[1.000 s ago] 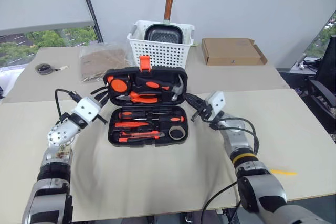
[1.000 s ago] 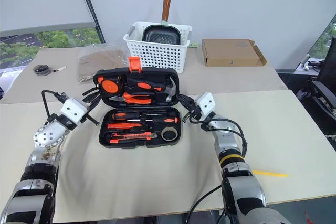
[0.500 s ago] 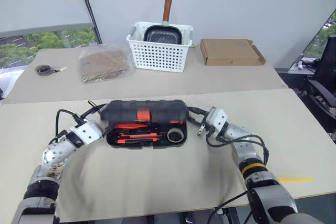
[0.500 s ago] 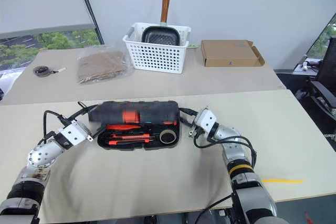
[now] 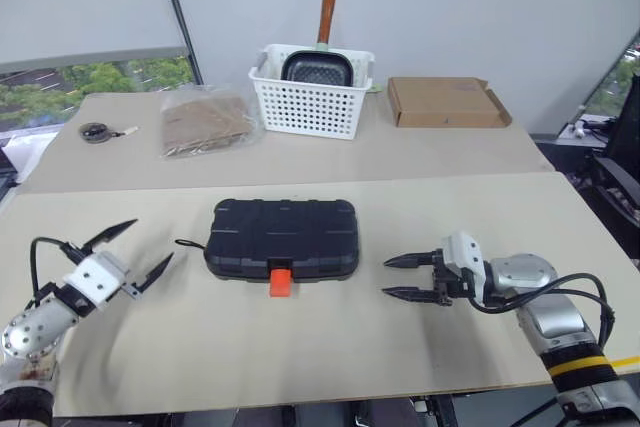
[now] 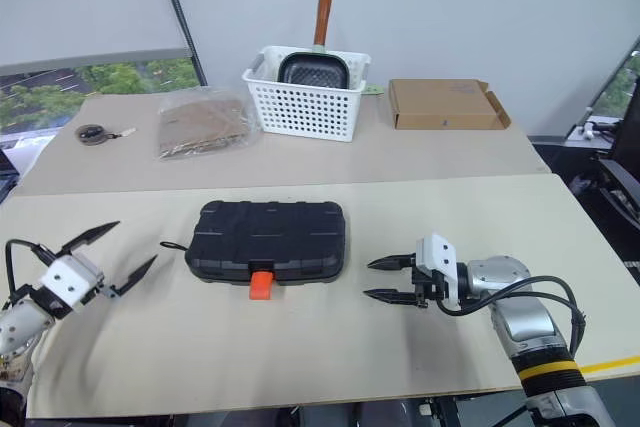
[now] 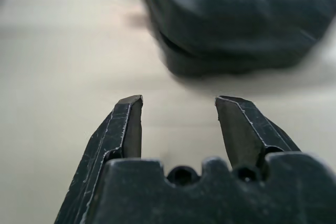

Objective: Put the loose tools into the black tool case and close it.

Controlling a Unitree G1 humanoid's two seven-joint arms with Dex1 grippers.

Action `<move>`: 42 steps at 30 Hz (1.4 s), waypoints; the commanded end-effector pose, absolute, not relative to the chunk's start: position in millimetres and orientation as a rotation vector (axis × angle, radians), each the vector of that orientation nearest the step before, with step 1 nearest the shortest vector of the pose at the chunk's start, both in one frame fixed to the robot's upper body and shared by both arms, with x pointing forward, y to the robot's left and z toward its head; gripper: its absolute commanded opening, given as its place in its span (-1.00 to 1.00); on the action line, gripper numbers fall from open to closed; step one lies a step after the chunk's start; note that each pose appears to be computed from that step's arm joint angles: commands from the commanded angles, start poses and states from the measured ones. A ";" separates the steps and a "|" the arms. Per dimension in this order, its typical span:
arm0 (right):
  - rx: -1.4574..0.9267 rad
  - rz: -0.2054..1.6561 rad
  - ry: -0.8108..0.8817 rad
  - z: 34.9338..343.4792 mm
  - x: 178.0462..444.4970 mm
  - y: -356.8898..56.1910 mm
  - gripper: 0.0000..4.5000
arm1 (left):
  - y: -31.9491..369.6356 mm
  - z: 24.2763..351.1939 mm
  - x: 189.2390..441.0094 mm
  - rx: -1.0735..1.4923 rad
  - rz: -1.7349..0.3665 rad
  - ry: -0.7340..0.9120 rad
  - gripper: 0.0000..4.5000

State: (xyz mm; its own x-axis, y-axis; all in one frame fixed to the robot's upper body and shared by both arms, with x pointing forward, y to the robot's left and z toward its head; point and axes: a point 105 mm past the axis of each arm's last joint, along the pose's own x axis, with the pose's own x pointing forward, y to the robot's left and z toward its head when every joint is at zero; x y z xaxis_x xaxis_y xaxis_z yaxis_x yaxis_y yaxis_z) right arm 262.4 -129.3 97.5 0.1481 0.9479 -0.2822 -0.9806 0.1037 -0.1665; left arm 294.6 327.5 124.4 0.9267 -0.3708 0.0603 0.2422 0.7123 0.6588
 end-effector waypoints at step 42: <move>-0.142 0.948 0.229 122.3 310.9 -38.4 0.14 | 102.4 91.6 386.6 0.452 -0.875 0.057 1.00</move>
State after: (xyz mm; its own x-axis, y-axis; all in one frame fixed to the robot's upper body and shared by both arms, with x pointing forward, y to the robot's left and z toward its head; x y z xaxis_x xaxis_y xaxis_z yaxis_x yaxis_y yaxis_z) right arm 308.4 -41.3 110.8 0.5291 0.8056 -0.2665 -0.8311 0.5553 0.0284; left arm 394.2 103.0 135.2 0.6614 -0.7451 -0.0861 0.7017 0.5740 0.4221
